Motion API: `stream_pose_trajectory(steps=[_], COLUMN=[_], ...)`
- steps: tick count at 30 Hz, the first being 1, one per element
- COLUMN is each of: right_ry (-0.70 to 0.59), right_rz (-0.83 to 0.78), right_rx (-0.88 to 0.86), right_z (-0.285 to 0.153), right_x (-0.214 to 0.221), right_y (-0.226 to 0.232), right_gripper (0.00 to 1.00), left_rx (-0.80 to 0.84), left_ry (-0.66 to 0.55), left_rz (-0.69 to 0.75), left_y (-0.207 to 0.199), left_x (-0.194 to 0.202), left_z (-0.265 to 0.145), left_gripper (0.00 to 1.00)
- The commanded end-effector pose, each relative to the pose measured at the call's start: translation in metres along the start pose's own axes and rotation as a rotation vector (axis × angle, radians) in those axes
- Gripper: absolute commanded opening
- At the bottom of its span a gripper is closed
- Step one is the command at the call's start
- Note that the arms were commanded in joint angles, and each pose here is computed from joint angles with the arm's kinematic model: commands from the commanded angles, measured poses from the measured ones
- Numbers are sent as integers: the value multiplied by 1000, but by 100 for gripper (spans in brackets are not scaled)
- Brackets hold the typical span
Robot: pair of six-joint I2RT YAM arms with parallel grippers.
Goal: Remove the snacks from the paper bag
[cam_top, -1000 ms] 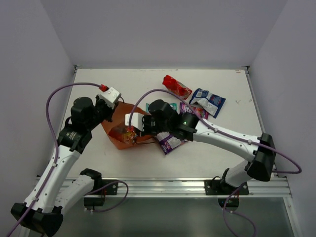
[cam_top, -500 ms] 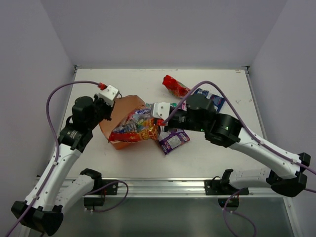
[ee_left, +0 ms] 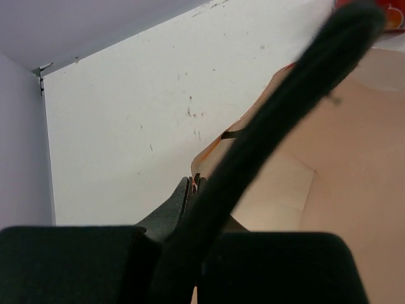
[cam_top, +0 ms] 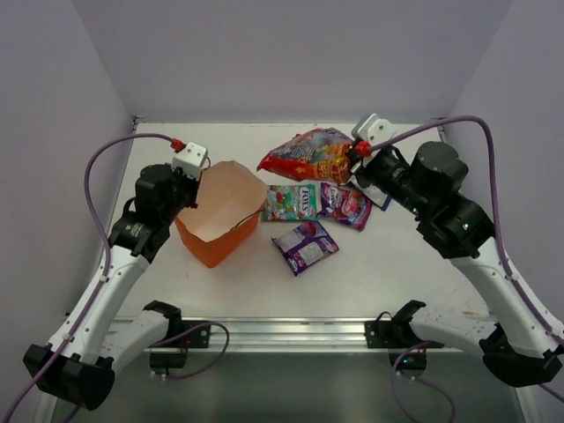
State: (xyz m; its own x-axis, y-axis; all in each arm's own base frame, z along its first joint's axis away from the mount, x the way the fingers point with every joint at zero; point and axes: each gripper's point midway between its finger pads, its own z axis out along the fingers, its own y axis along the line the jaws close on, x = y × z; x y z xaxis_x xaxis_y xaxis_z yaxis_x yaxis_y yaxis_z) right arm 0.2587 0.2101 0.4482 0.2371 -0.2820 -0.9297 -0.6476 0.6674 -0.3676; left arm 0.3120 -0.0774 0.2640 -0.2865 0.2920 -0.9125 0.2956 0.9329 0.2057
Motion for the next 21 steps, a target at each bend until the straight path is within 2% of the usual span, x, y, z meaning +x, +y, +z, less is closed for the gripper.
stream_pose_trajectory(steps=[1, 3, 6, 10, 12, 16, 17, 20, 21], right_ry=[-203, -96, -17, 139, 143, 234, 299, 355, 398], right_rz=[4, 0, 37, 121, 126, 140, 156, 161, 173], right_rx=[275, 396, 530, 667, 748, 802, 811, 879, 893], right_z=[-12, 4, 16, 48, 51, 67, 73, 72, 78], right_x=[-60, -27, 18, 107, 126, 184, 218, 248, 272], right_y=[-71, -106, -153, -207, -236, -276, -287, -315, -321], right_gripper=[0, 0, 0, 0, 0, 0, 0, 0, 0], left_rx=[-65, -64, -62, -42, -35, -28, -31, -44, -56], left_ry=[-11, -4, 4, 17, 24, 26, 20, 22, 25], left_rz=[-46, -62, -91, -121, -134, -136, -138, -138, -139], left_y=[13, 12, 10, 5, 3, 2, 3, 6, 8], left_x=[-14, -13, -11, -9, -7, -8, -10, -11, -11], left_z=[-4, -3, -3, 0, 2, 4, 3, 5, 5], left_gripper=[0, 0, 0, 0, 0, 0, 0, 0, 0])
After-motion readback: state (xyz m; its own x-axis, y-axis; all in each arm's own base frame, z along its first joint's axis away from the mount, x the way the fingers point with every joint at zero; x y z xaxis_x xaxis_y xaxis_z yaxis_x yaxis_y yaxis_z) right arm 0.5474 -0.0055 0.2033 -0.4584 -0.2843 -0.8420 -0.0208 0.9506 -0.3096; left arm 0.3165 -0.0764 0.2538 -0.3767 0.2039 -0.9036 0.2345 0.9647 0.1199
